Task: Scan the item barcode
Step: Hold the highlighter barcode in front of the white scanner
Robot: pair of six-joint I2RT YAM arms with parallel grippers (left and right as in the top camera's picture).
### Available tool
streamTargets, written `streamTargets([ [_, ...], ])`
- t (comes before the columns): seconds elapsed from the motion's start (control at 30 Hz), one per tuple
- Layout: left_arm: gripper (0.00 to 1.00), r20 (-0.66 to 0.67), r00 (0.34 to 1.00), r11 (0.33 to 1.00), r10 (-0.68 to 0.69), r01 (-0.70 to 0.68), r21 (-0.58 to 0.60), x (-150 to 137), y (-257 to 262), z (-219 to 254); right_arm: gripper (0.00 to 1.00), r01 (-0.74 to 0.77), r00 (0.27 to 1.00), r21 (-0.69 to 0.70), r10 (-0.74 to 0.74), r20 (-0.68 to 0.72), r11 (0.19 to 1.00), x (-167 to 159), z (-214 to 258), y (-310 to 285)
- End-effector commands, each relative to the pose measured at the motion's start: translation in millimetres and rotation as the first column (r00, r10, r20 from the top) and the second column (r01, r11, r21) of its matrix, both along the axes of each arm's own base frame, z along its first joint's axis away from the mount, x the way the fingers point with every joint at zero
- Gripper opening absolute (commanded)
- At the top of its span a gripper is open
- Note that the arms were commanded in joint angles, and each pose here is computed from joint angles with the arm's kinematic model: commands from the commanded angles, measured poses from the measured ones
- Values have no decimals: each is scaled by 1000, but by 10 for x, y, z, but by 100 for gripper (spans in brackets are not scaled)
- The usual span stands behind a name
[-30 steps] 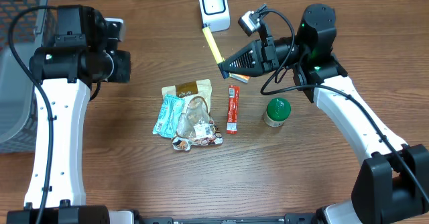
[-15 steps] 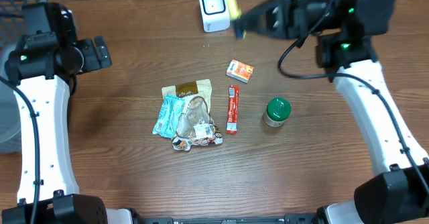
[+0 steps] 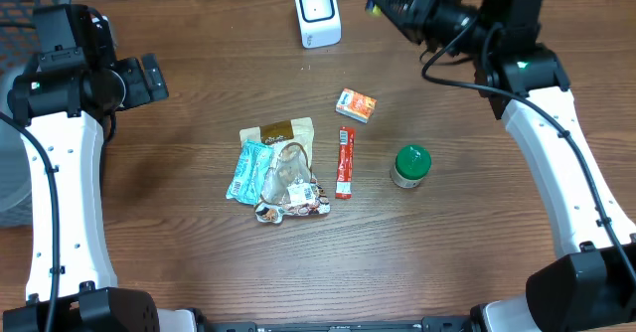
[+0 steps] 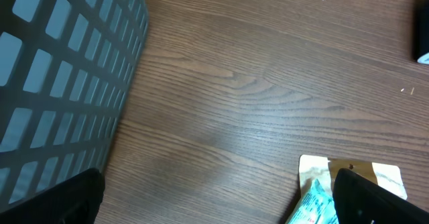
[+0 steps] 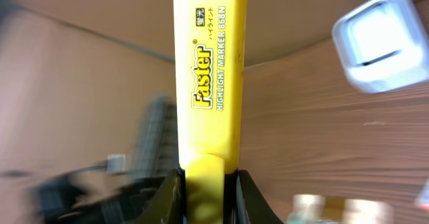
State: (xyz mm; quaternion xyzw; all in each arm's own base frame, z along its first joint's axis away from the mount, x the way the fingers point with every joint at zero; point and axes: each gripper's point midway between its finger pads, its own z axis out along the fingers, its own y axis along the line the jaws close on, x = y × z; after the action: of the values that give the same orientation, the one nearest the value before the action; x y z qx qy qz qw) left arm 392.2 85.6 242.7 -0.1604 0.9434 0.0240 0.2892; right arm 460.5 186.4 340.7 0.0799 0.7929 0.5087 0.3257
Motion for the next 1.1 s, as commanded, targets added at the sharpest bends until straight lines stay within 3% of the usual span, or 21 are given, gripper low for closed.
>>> streamTargets([
  [0.0, 100, 9, 1000, 1000, 5, -5, -13, 32, -13, 17, 4, 93, 982, -245, -49, 183, 965, 124, -63, -204],
  [0.37, 100, 9, 1000, 1000, 5, -5, -13, 32, -13, 17, 4, 155, 966, -408, -53, 251, 900, 137, 563, -347],
  [0.53, 100, 9, 1000, 1000, 5, -5, -13, 32, -13, 17, 3, 205, 949, -571, -20, 314, 795, 283, 611, -175],
  [0.73, 100, 9, 1000, 1000, 5, -5, -13, 32, -13, 17, 4, 261, 921, -796, 107, 375, 547, 578, 108, 299],
  [0.9, 100, 9, 1000, 1000, 5, -5, -13, 32, -13, 17, 4, 291, 904, -895, 210, 372, 338, 929, -489, 572],
  [1.07, 100, 9, 1000, 1000, 5, -5, -13, 32, -13, 17, 4, 268, 905, -922, 254, 341, 281, 1253, -1101, 683],
])
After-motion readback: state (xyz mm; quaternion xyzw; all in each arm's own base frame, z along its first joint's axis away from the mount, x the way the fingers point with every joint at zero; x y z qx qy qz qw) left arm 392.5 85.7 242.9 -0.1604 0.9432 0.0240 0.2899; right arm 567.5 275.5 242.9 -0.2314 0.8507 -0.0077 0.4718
